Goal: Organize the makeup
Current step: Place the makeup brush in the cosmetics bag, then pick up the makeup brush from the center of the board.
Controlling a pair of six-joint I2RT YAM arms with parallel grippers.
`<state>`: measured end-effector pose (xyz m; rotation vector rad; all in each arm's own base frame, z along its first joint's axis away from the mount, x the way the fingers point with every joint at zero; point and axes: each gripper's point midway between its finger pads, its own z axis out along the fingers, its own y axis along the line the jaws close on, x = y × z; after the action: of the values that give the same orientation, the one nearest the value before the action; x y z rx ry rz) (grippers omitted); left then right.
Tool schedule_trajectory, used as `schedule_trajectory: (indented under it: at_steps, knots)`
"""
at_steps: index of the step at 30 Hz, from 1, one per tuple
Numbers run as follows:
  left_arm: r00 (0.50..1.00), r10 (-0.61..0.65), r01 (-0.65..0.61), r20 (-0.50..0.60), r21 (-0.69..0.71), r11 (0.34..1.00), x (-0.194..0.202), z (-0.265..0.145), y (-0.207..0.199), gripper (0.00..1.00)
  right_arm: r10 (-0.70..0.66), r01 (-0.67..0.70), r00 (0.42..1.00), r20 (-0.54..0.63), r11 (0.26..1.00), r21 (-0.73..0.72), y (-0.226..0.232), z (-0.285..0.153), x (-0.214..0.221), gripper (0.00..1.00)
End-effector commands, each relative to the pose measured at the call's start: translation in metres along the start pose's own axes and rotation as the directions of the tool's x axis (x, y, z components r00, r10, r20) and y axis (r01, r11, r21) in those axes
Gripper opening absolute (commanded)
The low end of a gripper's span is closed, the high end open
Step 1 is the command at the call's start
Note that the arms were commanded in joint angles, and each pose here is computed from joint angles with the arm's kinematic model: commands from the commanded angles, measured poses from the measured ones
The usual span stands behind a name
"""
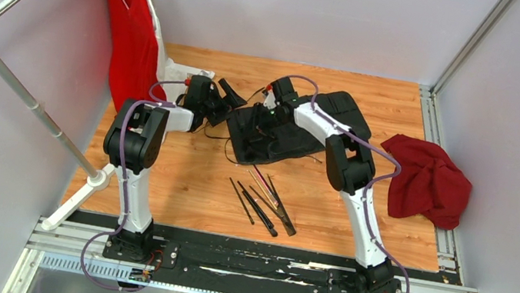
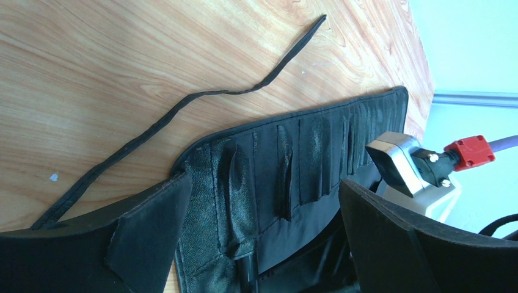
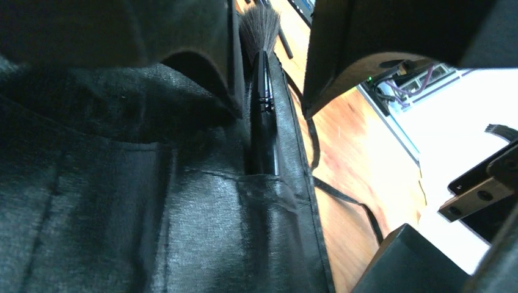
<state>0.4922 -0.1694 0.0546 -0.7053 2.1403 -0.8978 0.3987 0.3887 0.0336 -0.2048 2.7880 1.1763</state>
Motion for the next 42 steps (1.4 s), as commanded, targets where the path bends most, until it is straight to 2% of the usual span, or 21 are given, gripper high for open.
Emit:
schedule_trajectory:
  at_steps: [1, 3, 4, 15, 22, 29, 37, 42]
  knots:
    - [0.992, -0.058, 0.037, -0.109, -0.188, 0.981, 0.038, -0.002, 0.064, 0.98, -0.002, 0.002, 1.000, 0.021, 1.000, 0.021, -0.009, -0.008, -0.007, 0.45]
    - [0.992, -0.059, 0.038, -0.108, -0.189, 0.981, 0.038, -0.002, 0.064, 0.98, -0.010, 0.009, 1.000, 0.022, 1.000, 0.023, -0.008, -0.011, -0.006, 0.56]
    - [0.992, -0.059, 0.038, -0.109, -0.187, 0.982, 0.038, -0.002, 0.063, 0.98, -0.013, 0.013, 1.000, 0.024, 1.000, 0.025, -0.008, -0.013, -0.005, 0.57]
    - [0.993, -0.054, 0.033, -0.107, -0.191, 0.981, 0.036, -0.001, 0.062, 0.98, -0.088, 0.080, 0.993, 0.081, 0.992, 0.098, -0.009, -0.060, 0.010, 0.58]
    - [0.993, -0.056, 0.035, -0.108, -0.189, 0.981, 0.035, -0.002, 0.060, 0.98, -0.202, 0.179, 0.969, 0.144, 0.972, 0.155, 0.003, -0.105, 0.022, 0.58]
    - [0.992, -0.054, 0.033, -0.110, -0.188, 0.982, 0.035, -0.002, 0.059, 0.98, -0.335, 0.297, 0.935, 0.116, 0.920, 0.255, 0.000, -0.142, 0.065, 0.53]
    - [0.992, -0.054, 0.032, -0.113, -0.190, 0.981, 0.035, -0.002, 0.060, 0.98, -0.465, 0.438, 0.885, -0.010, 0.827, 0.353, -0.013, -0.142, 0.142, 0.47]
    - [0.992, -0.054, 0.031, -0.112, -0.196, 0.980, 0.036, -0.003, 0.061, 0.98, -0.473, 0.452, 0.881, -0.018, 0.830, 0.328, -0.014, -0.135, 0.171, 0.47]
